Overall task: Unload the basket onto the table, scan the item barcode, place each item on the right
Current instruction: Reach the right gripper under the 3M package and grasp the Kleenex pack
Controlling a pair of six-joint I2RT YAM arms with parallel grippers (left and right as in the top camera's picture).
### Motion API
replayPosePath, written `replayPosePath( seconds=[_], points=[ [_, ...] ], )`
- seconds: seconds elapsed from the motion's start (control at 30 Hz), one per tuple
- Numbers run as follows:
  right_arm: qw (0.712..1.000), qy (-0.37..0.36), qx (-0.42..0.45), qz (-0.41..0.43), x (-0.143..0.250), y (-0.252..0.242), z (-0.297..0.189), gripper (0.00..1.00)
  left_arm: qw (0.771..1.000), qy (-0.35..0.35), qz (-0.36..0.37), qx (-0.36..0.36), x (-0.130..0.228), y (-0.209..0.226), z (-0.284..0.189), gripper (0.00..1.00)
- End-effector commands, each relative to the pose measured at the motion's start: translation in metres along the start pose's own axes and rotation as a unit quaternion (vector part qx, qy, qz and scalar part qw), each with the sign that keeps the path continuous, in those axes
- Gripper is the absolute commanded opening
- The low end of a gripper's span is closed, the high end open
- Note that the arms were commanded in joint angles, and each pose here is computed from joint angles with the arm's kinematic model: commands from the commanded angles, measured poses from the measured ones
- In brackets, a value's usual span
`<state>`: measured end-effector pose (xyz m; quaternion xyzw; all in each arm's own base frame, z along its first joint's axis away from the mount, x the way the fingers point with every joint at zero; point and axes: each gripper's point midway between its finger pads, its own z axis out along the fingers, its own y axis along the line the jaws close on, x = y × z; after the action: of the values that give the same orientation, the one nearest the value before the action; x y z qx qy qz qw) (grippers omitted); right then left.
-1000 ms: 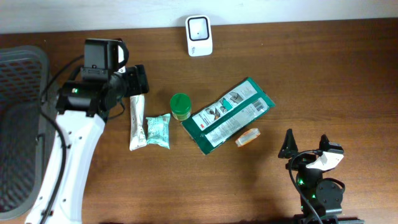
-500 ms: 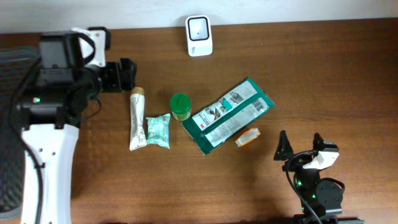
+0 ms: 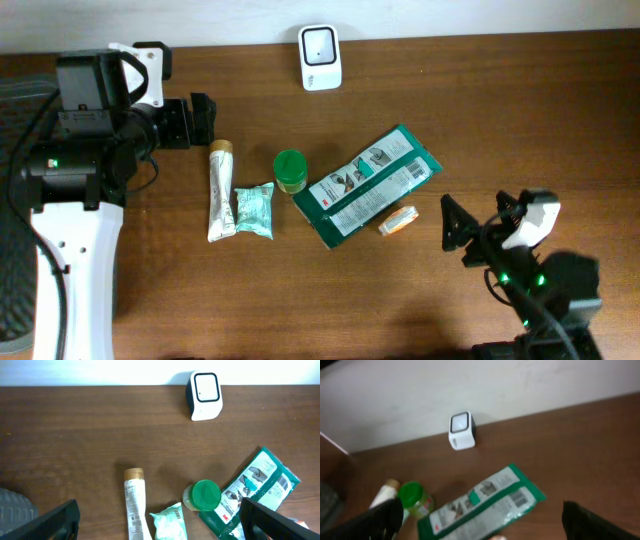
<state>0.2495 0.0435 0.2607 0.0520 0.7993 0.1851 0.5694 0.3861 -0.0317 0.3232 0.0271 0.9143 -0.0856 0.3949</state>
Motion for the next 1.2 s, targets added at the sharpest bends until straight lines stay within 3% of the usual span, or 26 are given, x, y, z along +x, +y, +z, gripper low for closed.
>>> replayPosePath(
  seconds=[0.0, 0.33, 0.47, 0.63, 0.77, 0.97, 1.07, 1.17],
  points=[
    [0.998, 0.048, -0.014, 0.03, -0.023, 0.017, 0.006, 0.98, 1.0, -0.014, 0.008, -0.01, -0.007, 0.003, -0.008, 0.99],
    [0.959, 0.268, 0.005, 0.09, -0.032, 0.037, 0.019, 0.98, 1.0, -0.014, 0.008, -0.01, -0.007, 0.003, -0.008, 0.99],
    [0.945, 0.31, 0.015, 0.105, -0.034, 0.04, 0.016, 0.98, 1.0, -0.014, 0.008, -0.01, -0.007, 0.003, -0.008, 0.99],
    [0.943, 0.308, -0.001, 0.123, -0.037, 0.043, 0.039, 0.99, 1.0, -0.014, 0.008, -0.01, -0.007, 0.003, -0.008, 0.99],
    [0.922, 0.355, 0.025, 0.149, -0.014, 0.04, 0.055, 0.81, 1.0, -0.014, 0.008, -0.01, -0.007, 0.003, -0.008, 0.99],
    [0.873, 0.445, 0.124, 0.154, 0.057, 0.044, 0.1, 0.38, 1.0, -0.014, 0.008, -0.01, -0.007, 0.003, -0.008, 0.99],
    [0.857, 0.479, 0.129, 0.141, 0.089, 0.055, 0.119, 0.25, 1.0, -0.014, 0.008, -0.01, -0.007, 0.003, -0.008, 0.99],
    [0.835, 0.516, 0.141, 0.131, 0.128, 0.06, 0.139, 0.18, 1.0, -0.014, 0.008, -0.01, -0.007, 0.003, -0.008, 0.99]
  ],
)
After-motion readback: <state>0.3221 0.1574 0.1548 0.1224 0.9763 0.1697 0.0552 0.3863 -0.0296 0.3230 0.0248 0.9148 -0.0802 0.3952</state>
